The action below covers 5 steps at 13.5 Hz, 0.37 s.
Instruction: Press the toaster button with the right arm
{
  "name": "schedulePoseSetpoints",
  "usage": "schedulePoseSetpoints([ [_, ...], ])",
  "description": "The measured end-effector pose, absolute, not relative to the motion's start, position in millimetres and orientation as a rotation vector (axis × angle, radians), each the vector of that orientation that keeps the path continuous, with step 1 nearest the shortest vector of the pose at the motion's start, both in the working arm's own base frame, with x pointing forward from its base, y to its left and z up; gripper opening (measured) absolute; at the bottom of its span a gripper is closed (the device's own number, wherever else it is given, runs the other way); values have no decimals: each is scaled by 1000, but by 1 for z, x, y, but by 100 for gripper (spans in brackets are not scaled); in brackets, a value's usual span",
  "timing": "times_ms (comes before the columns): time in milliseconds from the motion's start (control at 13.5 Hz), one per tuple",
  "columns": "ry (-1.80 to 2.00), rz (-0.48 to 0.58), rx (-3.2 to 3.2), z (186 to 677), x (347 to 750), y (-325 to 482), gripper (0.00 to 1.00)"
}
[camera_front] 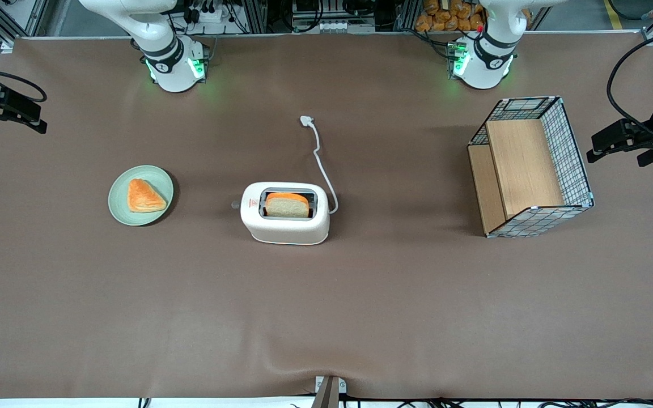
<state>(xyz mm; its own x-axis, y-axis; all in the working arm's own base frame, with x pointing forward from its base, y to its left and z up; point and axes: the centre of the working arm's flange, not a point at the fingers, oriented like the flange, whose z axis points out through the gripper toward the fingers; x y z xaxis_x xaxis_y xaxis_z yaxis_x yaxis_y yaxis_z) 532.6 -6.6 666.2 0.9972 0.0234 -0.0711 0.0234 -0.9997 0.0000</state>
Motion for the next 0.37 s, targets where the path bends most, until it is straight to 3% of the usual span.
schedulePoseSetpoints([
  [370,33,-113,3139,666,533,-8,100],
])
